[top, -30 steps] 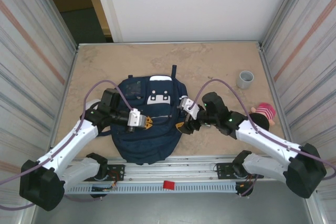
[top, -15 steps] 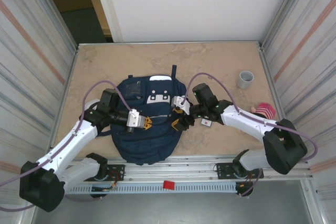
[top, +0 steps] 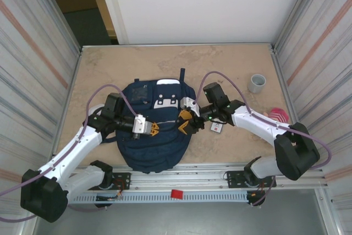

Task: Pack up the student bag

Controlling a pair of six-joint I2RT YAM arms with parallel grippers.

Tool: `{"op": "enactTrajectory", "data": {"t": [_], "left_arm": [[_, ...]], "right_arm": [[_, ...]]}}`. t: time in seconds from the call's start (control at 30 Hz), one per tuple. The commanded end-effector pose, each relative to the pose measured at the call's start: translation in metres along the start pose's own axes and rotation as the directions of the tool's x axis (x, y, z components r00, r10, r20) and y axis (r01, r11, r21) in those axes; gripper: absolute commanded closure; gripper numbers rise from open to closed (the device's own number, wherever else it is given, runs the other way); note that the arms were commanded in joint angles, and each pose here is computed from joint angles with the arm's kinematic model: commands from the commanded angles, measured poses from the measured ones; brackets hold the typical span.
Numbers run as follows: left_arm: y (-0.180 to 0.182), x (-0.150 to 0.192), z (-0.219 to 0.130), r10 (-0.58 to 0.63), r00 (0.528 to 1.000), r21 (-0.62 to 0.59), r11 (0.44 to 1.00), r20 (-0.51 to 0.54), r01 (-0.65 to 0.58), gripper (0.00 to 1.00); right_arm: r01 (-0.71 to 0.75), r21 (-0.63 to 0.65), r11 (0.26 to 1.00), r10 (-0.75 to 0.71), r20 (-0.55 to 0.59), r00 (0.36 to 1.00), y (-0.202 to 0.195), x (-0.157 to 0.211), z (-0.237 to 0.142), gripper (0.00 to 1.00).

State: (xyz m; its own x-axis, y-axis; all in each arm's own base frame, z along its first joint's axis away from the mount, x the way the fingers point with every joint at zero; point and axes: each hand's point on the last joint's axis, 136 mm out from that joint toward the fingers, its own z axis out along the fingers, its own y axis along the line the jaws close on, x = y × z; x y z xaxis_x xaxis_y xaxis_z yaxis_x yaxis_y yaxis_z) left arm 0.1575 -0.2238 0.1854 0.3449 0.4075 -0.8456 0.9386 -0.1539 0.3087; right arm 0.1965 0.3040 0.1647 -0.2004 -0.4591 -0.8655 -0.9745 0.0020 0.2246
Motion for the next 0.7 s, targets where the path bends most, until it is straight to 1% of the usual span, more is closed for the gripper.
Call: {"op": "enactTrajectory", "data": {"t": [0.0, 0.23, 0.3, 0.33, 0.37, 0.43, 0.47, 0.57, 0.67], "left_arm": [[0.003, -0.024, -0.004, 0.096, 0.991, -0.009, 0.995, 0.092, -0.095, 1.00], [0.006, -0.022, -0.005, 0.096, 0.992, -0.020, 0.995, 0.079, -0.095, 1.00], [0.007, -0.020, -0.004, 0.091, 0.994, -0.029, 0.996, 0.068, -0.089, 1.00], [0.010, -0.019, -0.004, 0.090, 0.994, -0.041, 0.995, 0.059, -0.088, 1.00], [0.012, -0.018, -0.004, 0.091, 0.995, -0.051, 0.995, 0.051, -0.088, 1.00], [0.019, -0.014, -0.004, 0.080, 0.996, -0.083, 0.994, 0.026, -0.077, 1.00], [0.023, -0.013, -0.005, 0.071, 0.997, -0.106, 0.992, 0.015, -0.069, 1.00], [0.033, -0.013, -0.007, 0.062, 0.998, -0.162, 0.985, 0.004, -0.060, 1.00], [0.042, -0.012, -0.010, 0.037, 0.999, -0.206, 0.978, -0.015, -0.040, 1.00]], "right_arm": [[0.024, -0.067, 0.997, -0.020, 0.058, 0.998, 0.007, -0.022, 0.000, 0.47], [-0.023, -0.093, 0.995, 0.025, 0.020, 0.999, 0.011, -0.014, 0.001, 0.66], [-0.030, -0.089, 0.996, 0.031, 0.012, 0.999, 0.012, -0.013, -0.001, 0.79], [-0.032, -0.084, 0.996, 0.033, 0.009, 0.999, 0.012, -0.012, -0.002, 0.86], [-0.038, -0.075, 0.996, 0.038, 0.005, 0.999, 0.012, -0.013, -0.003, 0.92], [-0.049, -0.057, 0.997, 0.049, 0.001, 0.999, 0.012, -0.014, -0.005, 0.98], [-0.054, -0.042, 0.998, 0.054, 0.000, 0.999, 0.011, -0.016, -0.006, 1.00], [-0.067, -0.014, 0.998, 0.066, -0.011, 0.998, 0.013, -0.017, -0.005, 1.00], [-0.069, -0.018, 0.997, 0.069, -0.016, 0.998, 0.021, -0.021, -0.001, 1.00]]}}
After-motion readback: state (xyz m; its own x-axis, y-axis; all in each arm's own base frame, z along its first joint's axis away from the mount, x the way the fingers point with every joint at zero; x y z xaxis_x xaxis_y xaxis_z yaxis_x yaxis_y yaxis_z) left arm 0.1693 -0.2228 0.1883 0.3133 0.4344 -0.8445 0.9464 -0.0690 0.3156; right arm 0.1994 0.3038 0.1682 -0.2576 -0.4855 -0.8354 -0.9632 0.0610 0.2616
